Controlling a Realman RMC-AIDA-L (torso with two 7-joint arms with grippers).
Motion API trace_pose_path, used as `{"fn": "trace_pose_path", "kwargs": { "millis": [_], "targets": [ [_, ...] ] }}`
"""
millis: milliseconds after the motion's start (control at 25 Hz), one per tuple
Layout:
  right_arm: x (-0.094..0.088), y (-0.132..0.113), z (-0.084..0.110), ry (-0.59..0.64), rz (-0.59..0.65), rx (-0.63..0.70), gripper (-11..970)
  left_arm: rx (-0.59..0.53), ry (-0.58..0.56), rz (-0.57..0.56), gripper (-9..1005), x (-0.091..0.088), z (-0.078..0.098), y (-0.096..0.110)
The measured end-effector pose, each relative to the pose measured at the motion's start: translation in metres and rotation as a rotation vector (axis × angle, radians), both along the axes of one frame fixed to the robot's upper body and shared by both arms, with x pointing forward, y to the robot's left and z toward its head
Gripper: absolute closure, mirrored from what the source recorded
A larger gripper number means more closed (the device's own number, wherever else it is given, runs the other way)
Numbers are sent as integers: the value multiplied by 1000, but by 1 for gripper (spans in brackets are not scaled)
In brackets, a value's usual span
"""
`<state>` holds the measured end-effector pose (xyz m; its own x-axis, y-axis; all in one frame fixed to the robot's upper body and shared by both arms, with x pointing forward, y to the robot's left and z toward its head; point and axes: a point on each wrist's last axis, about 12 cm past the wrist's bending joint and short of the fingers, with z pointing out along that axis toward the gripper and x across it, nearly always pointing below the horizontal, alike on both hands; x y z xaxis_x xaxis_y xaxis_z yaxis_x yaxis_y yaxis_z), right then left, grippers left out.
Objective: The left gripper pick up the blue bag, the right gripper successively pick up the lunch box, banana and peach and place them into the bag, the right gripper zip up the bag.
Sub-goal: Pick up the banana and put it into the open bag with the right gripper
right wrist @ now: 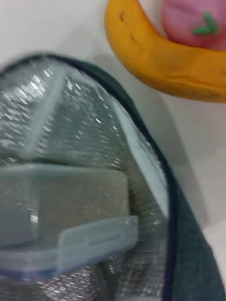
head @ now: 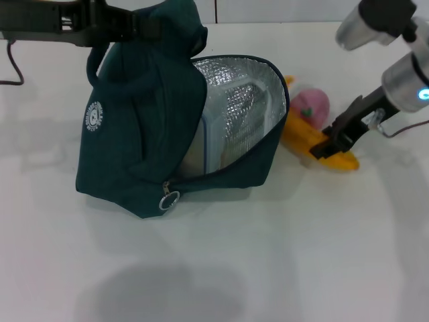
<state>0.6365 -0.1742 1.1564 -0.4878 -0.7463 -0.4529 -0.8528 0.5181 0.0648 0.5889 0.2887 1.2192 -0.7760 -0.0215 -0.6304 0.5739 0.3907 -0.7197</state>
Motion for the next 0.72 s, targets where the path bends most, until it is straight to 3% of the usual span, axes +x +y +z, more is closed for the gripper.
{"fn": "trace_pose_path", "kwargs": {
  "millis": [400,720],
  "targets": [
    [6,-53,42,-55,-160,341,532,-10,25,4,964,-1,-2,3],
    [-17,-101,71,-96,-119,767,531,-21,59,8,964,-1,-8,7]
  ]
}}
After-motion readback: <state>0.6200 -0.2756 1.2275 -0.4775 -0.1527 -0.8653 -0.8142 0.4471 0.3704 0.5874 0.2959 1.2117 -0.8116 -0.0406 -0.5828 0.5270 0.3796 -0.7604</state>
